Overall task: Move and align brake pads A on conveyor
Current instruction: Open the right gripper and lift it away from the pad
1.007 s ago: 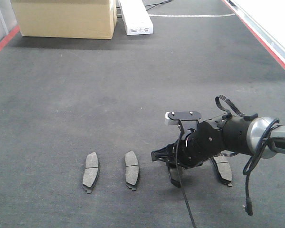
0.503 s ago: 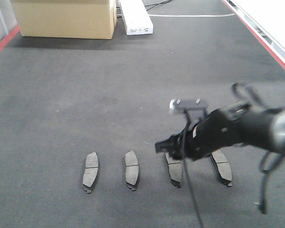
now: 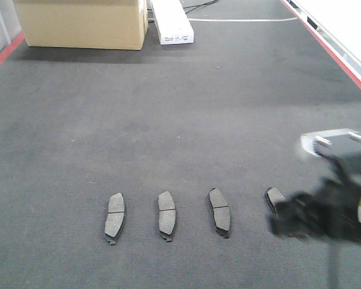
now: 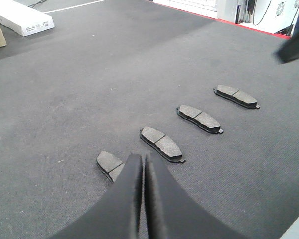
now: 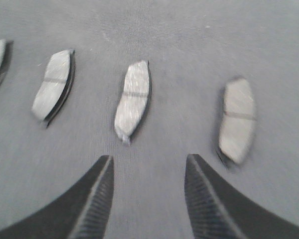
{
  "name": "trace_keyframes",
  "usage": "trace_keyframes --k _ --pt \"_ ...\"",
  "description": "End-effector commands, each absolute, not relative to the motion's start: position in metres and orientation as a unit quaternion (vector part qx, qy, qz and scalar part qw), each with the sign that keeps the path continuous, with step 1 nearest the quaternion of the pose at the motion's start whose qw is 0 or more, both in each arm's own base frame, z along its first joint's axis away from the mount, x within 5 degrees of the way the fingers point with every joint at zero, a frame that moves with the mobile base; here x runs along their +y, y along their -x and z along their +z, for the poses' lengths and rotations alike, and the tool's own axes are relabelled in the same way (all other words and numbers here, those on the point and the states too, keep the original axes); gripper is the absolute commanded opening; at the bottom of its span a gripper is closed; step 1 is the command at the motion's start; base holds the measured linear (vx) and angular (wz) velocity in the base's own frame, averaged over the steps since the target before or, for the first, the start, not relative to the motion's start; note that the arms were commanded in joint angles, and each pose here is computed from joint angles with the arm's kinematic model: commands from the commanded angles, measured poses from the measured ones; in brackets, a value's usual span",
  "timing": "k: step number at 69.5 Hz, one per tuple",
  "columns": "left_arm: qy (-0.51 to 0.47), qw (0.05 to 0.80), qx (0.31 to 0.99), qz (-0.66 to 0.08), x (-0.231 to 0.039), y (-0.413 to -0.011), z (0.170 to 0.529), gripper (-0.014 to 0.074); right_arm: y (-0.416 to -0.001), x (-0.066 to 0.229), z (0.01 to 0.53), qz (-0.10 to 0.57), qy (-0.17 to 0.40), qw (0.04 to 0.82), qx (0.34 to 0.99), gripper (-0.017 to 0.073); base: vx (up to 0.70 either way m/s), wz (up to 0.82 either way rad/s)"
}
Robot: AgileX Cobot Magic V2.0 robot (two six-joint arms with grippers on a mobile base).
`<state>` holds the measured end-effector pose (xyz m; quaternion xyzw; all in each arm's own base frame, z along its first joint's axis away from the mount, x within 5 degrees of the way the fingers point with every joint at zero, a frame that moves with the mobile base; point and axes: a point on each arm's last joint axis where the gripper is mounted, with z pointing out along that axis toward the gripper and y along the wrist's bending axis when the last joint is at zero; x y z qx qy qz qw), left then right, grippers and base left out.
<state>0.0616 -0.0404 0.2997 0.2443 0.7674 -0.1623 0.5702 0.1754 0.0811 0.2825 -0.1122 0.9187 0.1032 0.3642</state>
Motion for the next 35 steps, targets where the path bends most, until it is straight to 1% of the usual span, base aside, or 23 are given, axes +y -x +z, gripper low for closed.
trace_keyframes --k 1,16,31,35 --pt "-0.235 0.604 0.741 -0.175 -0.042 -0.063 0.314 -0.0006 -0.153 0.069 0.298 0.116 0.117 0.427 0.889 0.0302 0.00 0.00" --pt "-0.235 0.604 0.741 -0.175 -0.042 -0.063 0.314 -0.0006 -0.103 0.043 0.290 0.110 0.137 0.496 0.850 0.0299 0.00 0.00" --pt "-0.235 0.604 0.741 -0.175 -0.042 -0.063 0.314 -0.0006 -0.077 0.030 0.278 0.116 0.134 0.539 0.823 0.0299 0.00 0.00" --pt "-0.235 0.604 0.741 -0.175 -0.042 -0.063 0.314 -0.0006 -0.073 0.028 0.277 0.116 0.135 0.550 0.816 0.0281 0.00 0.00"
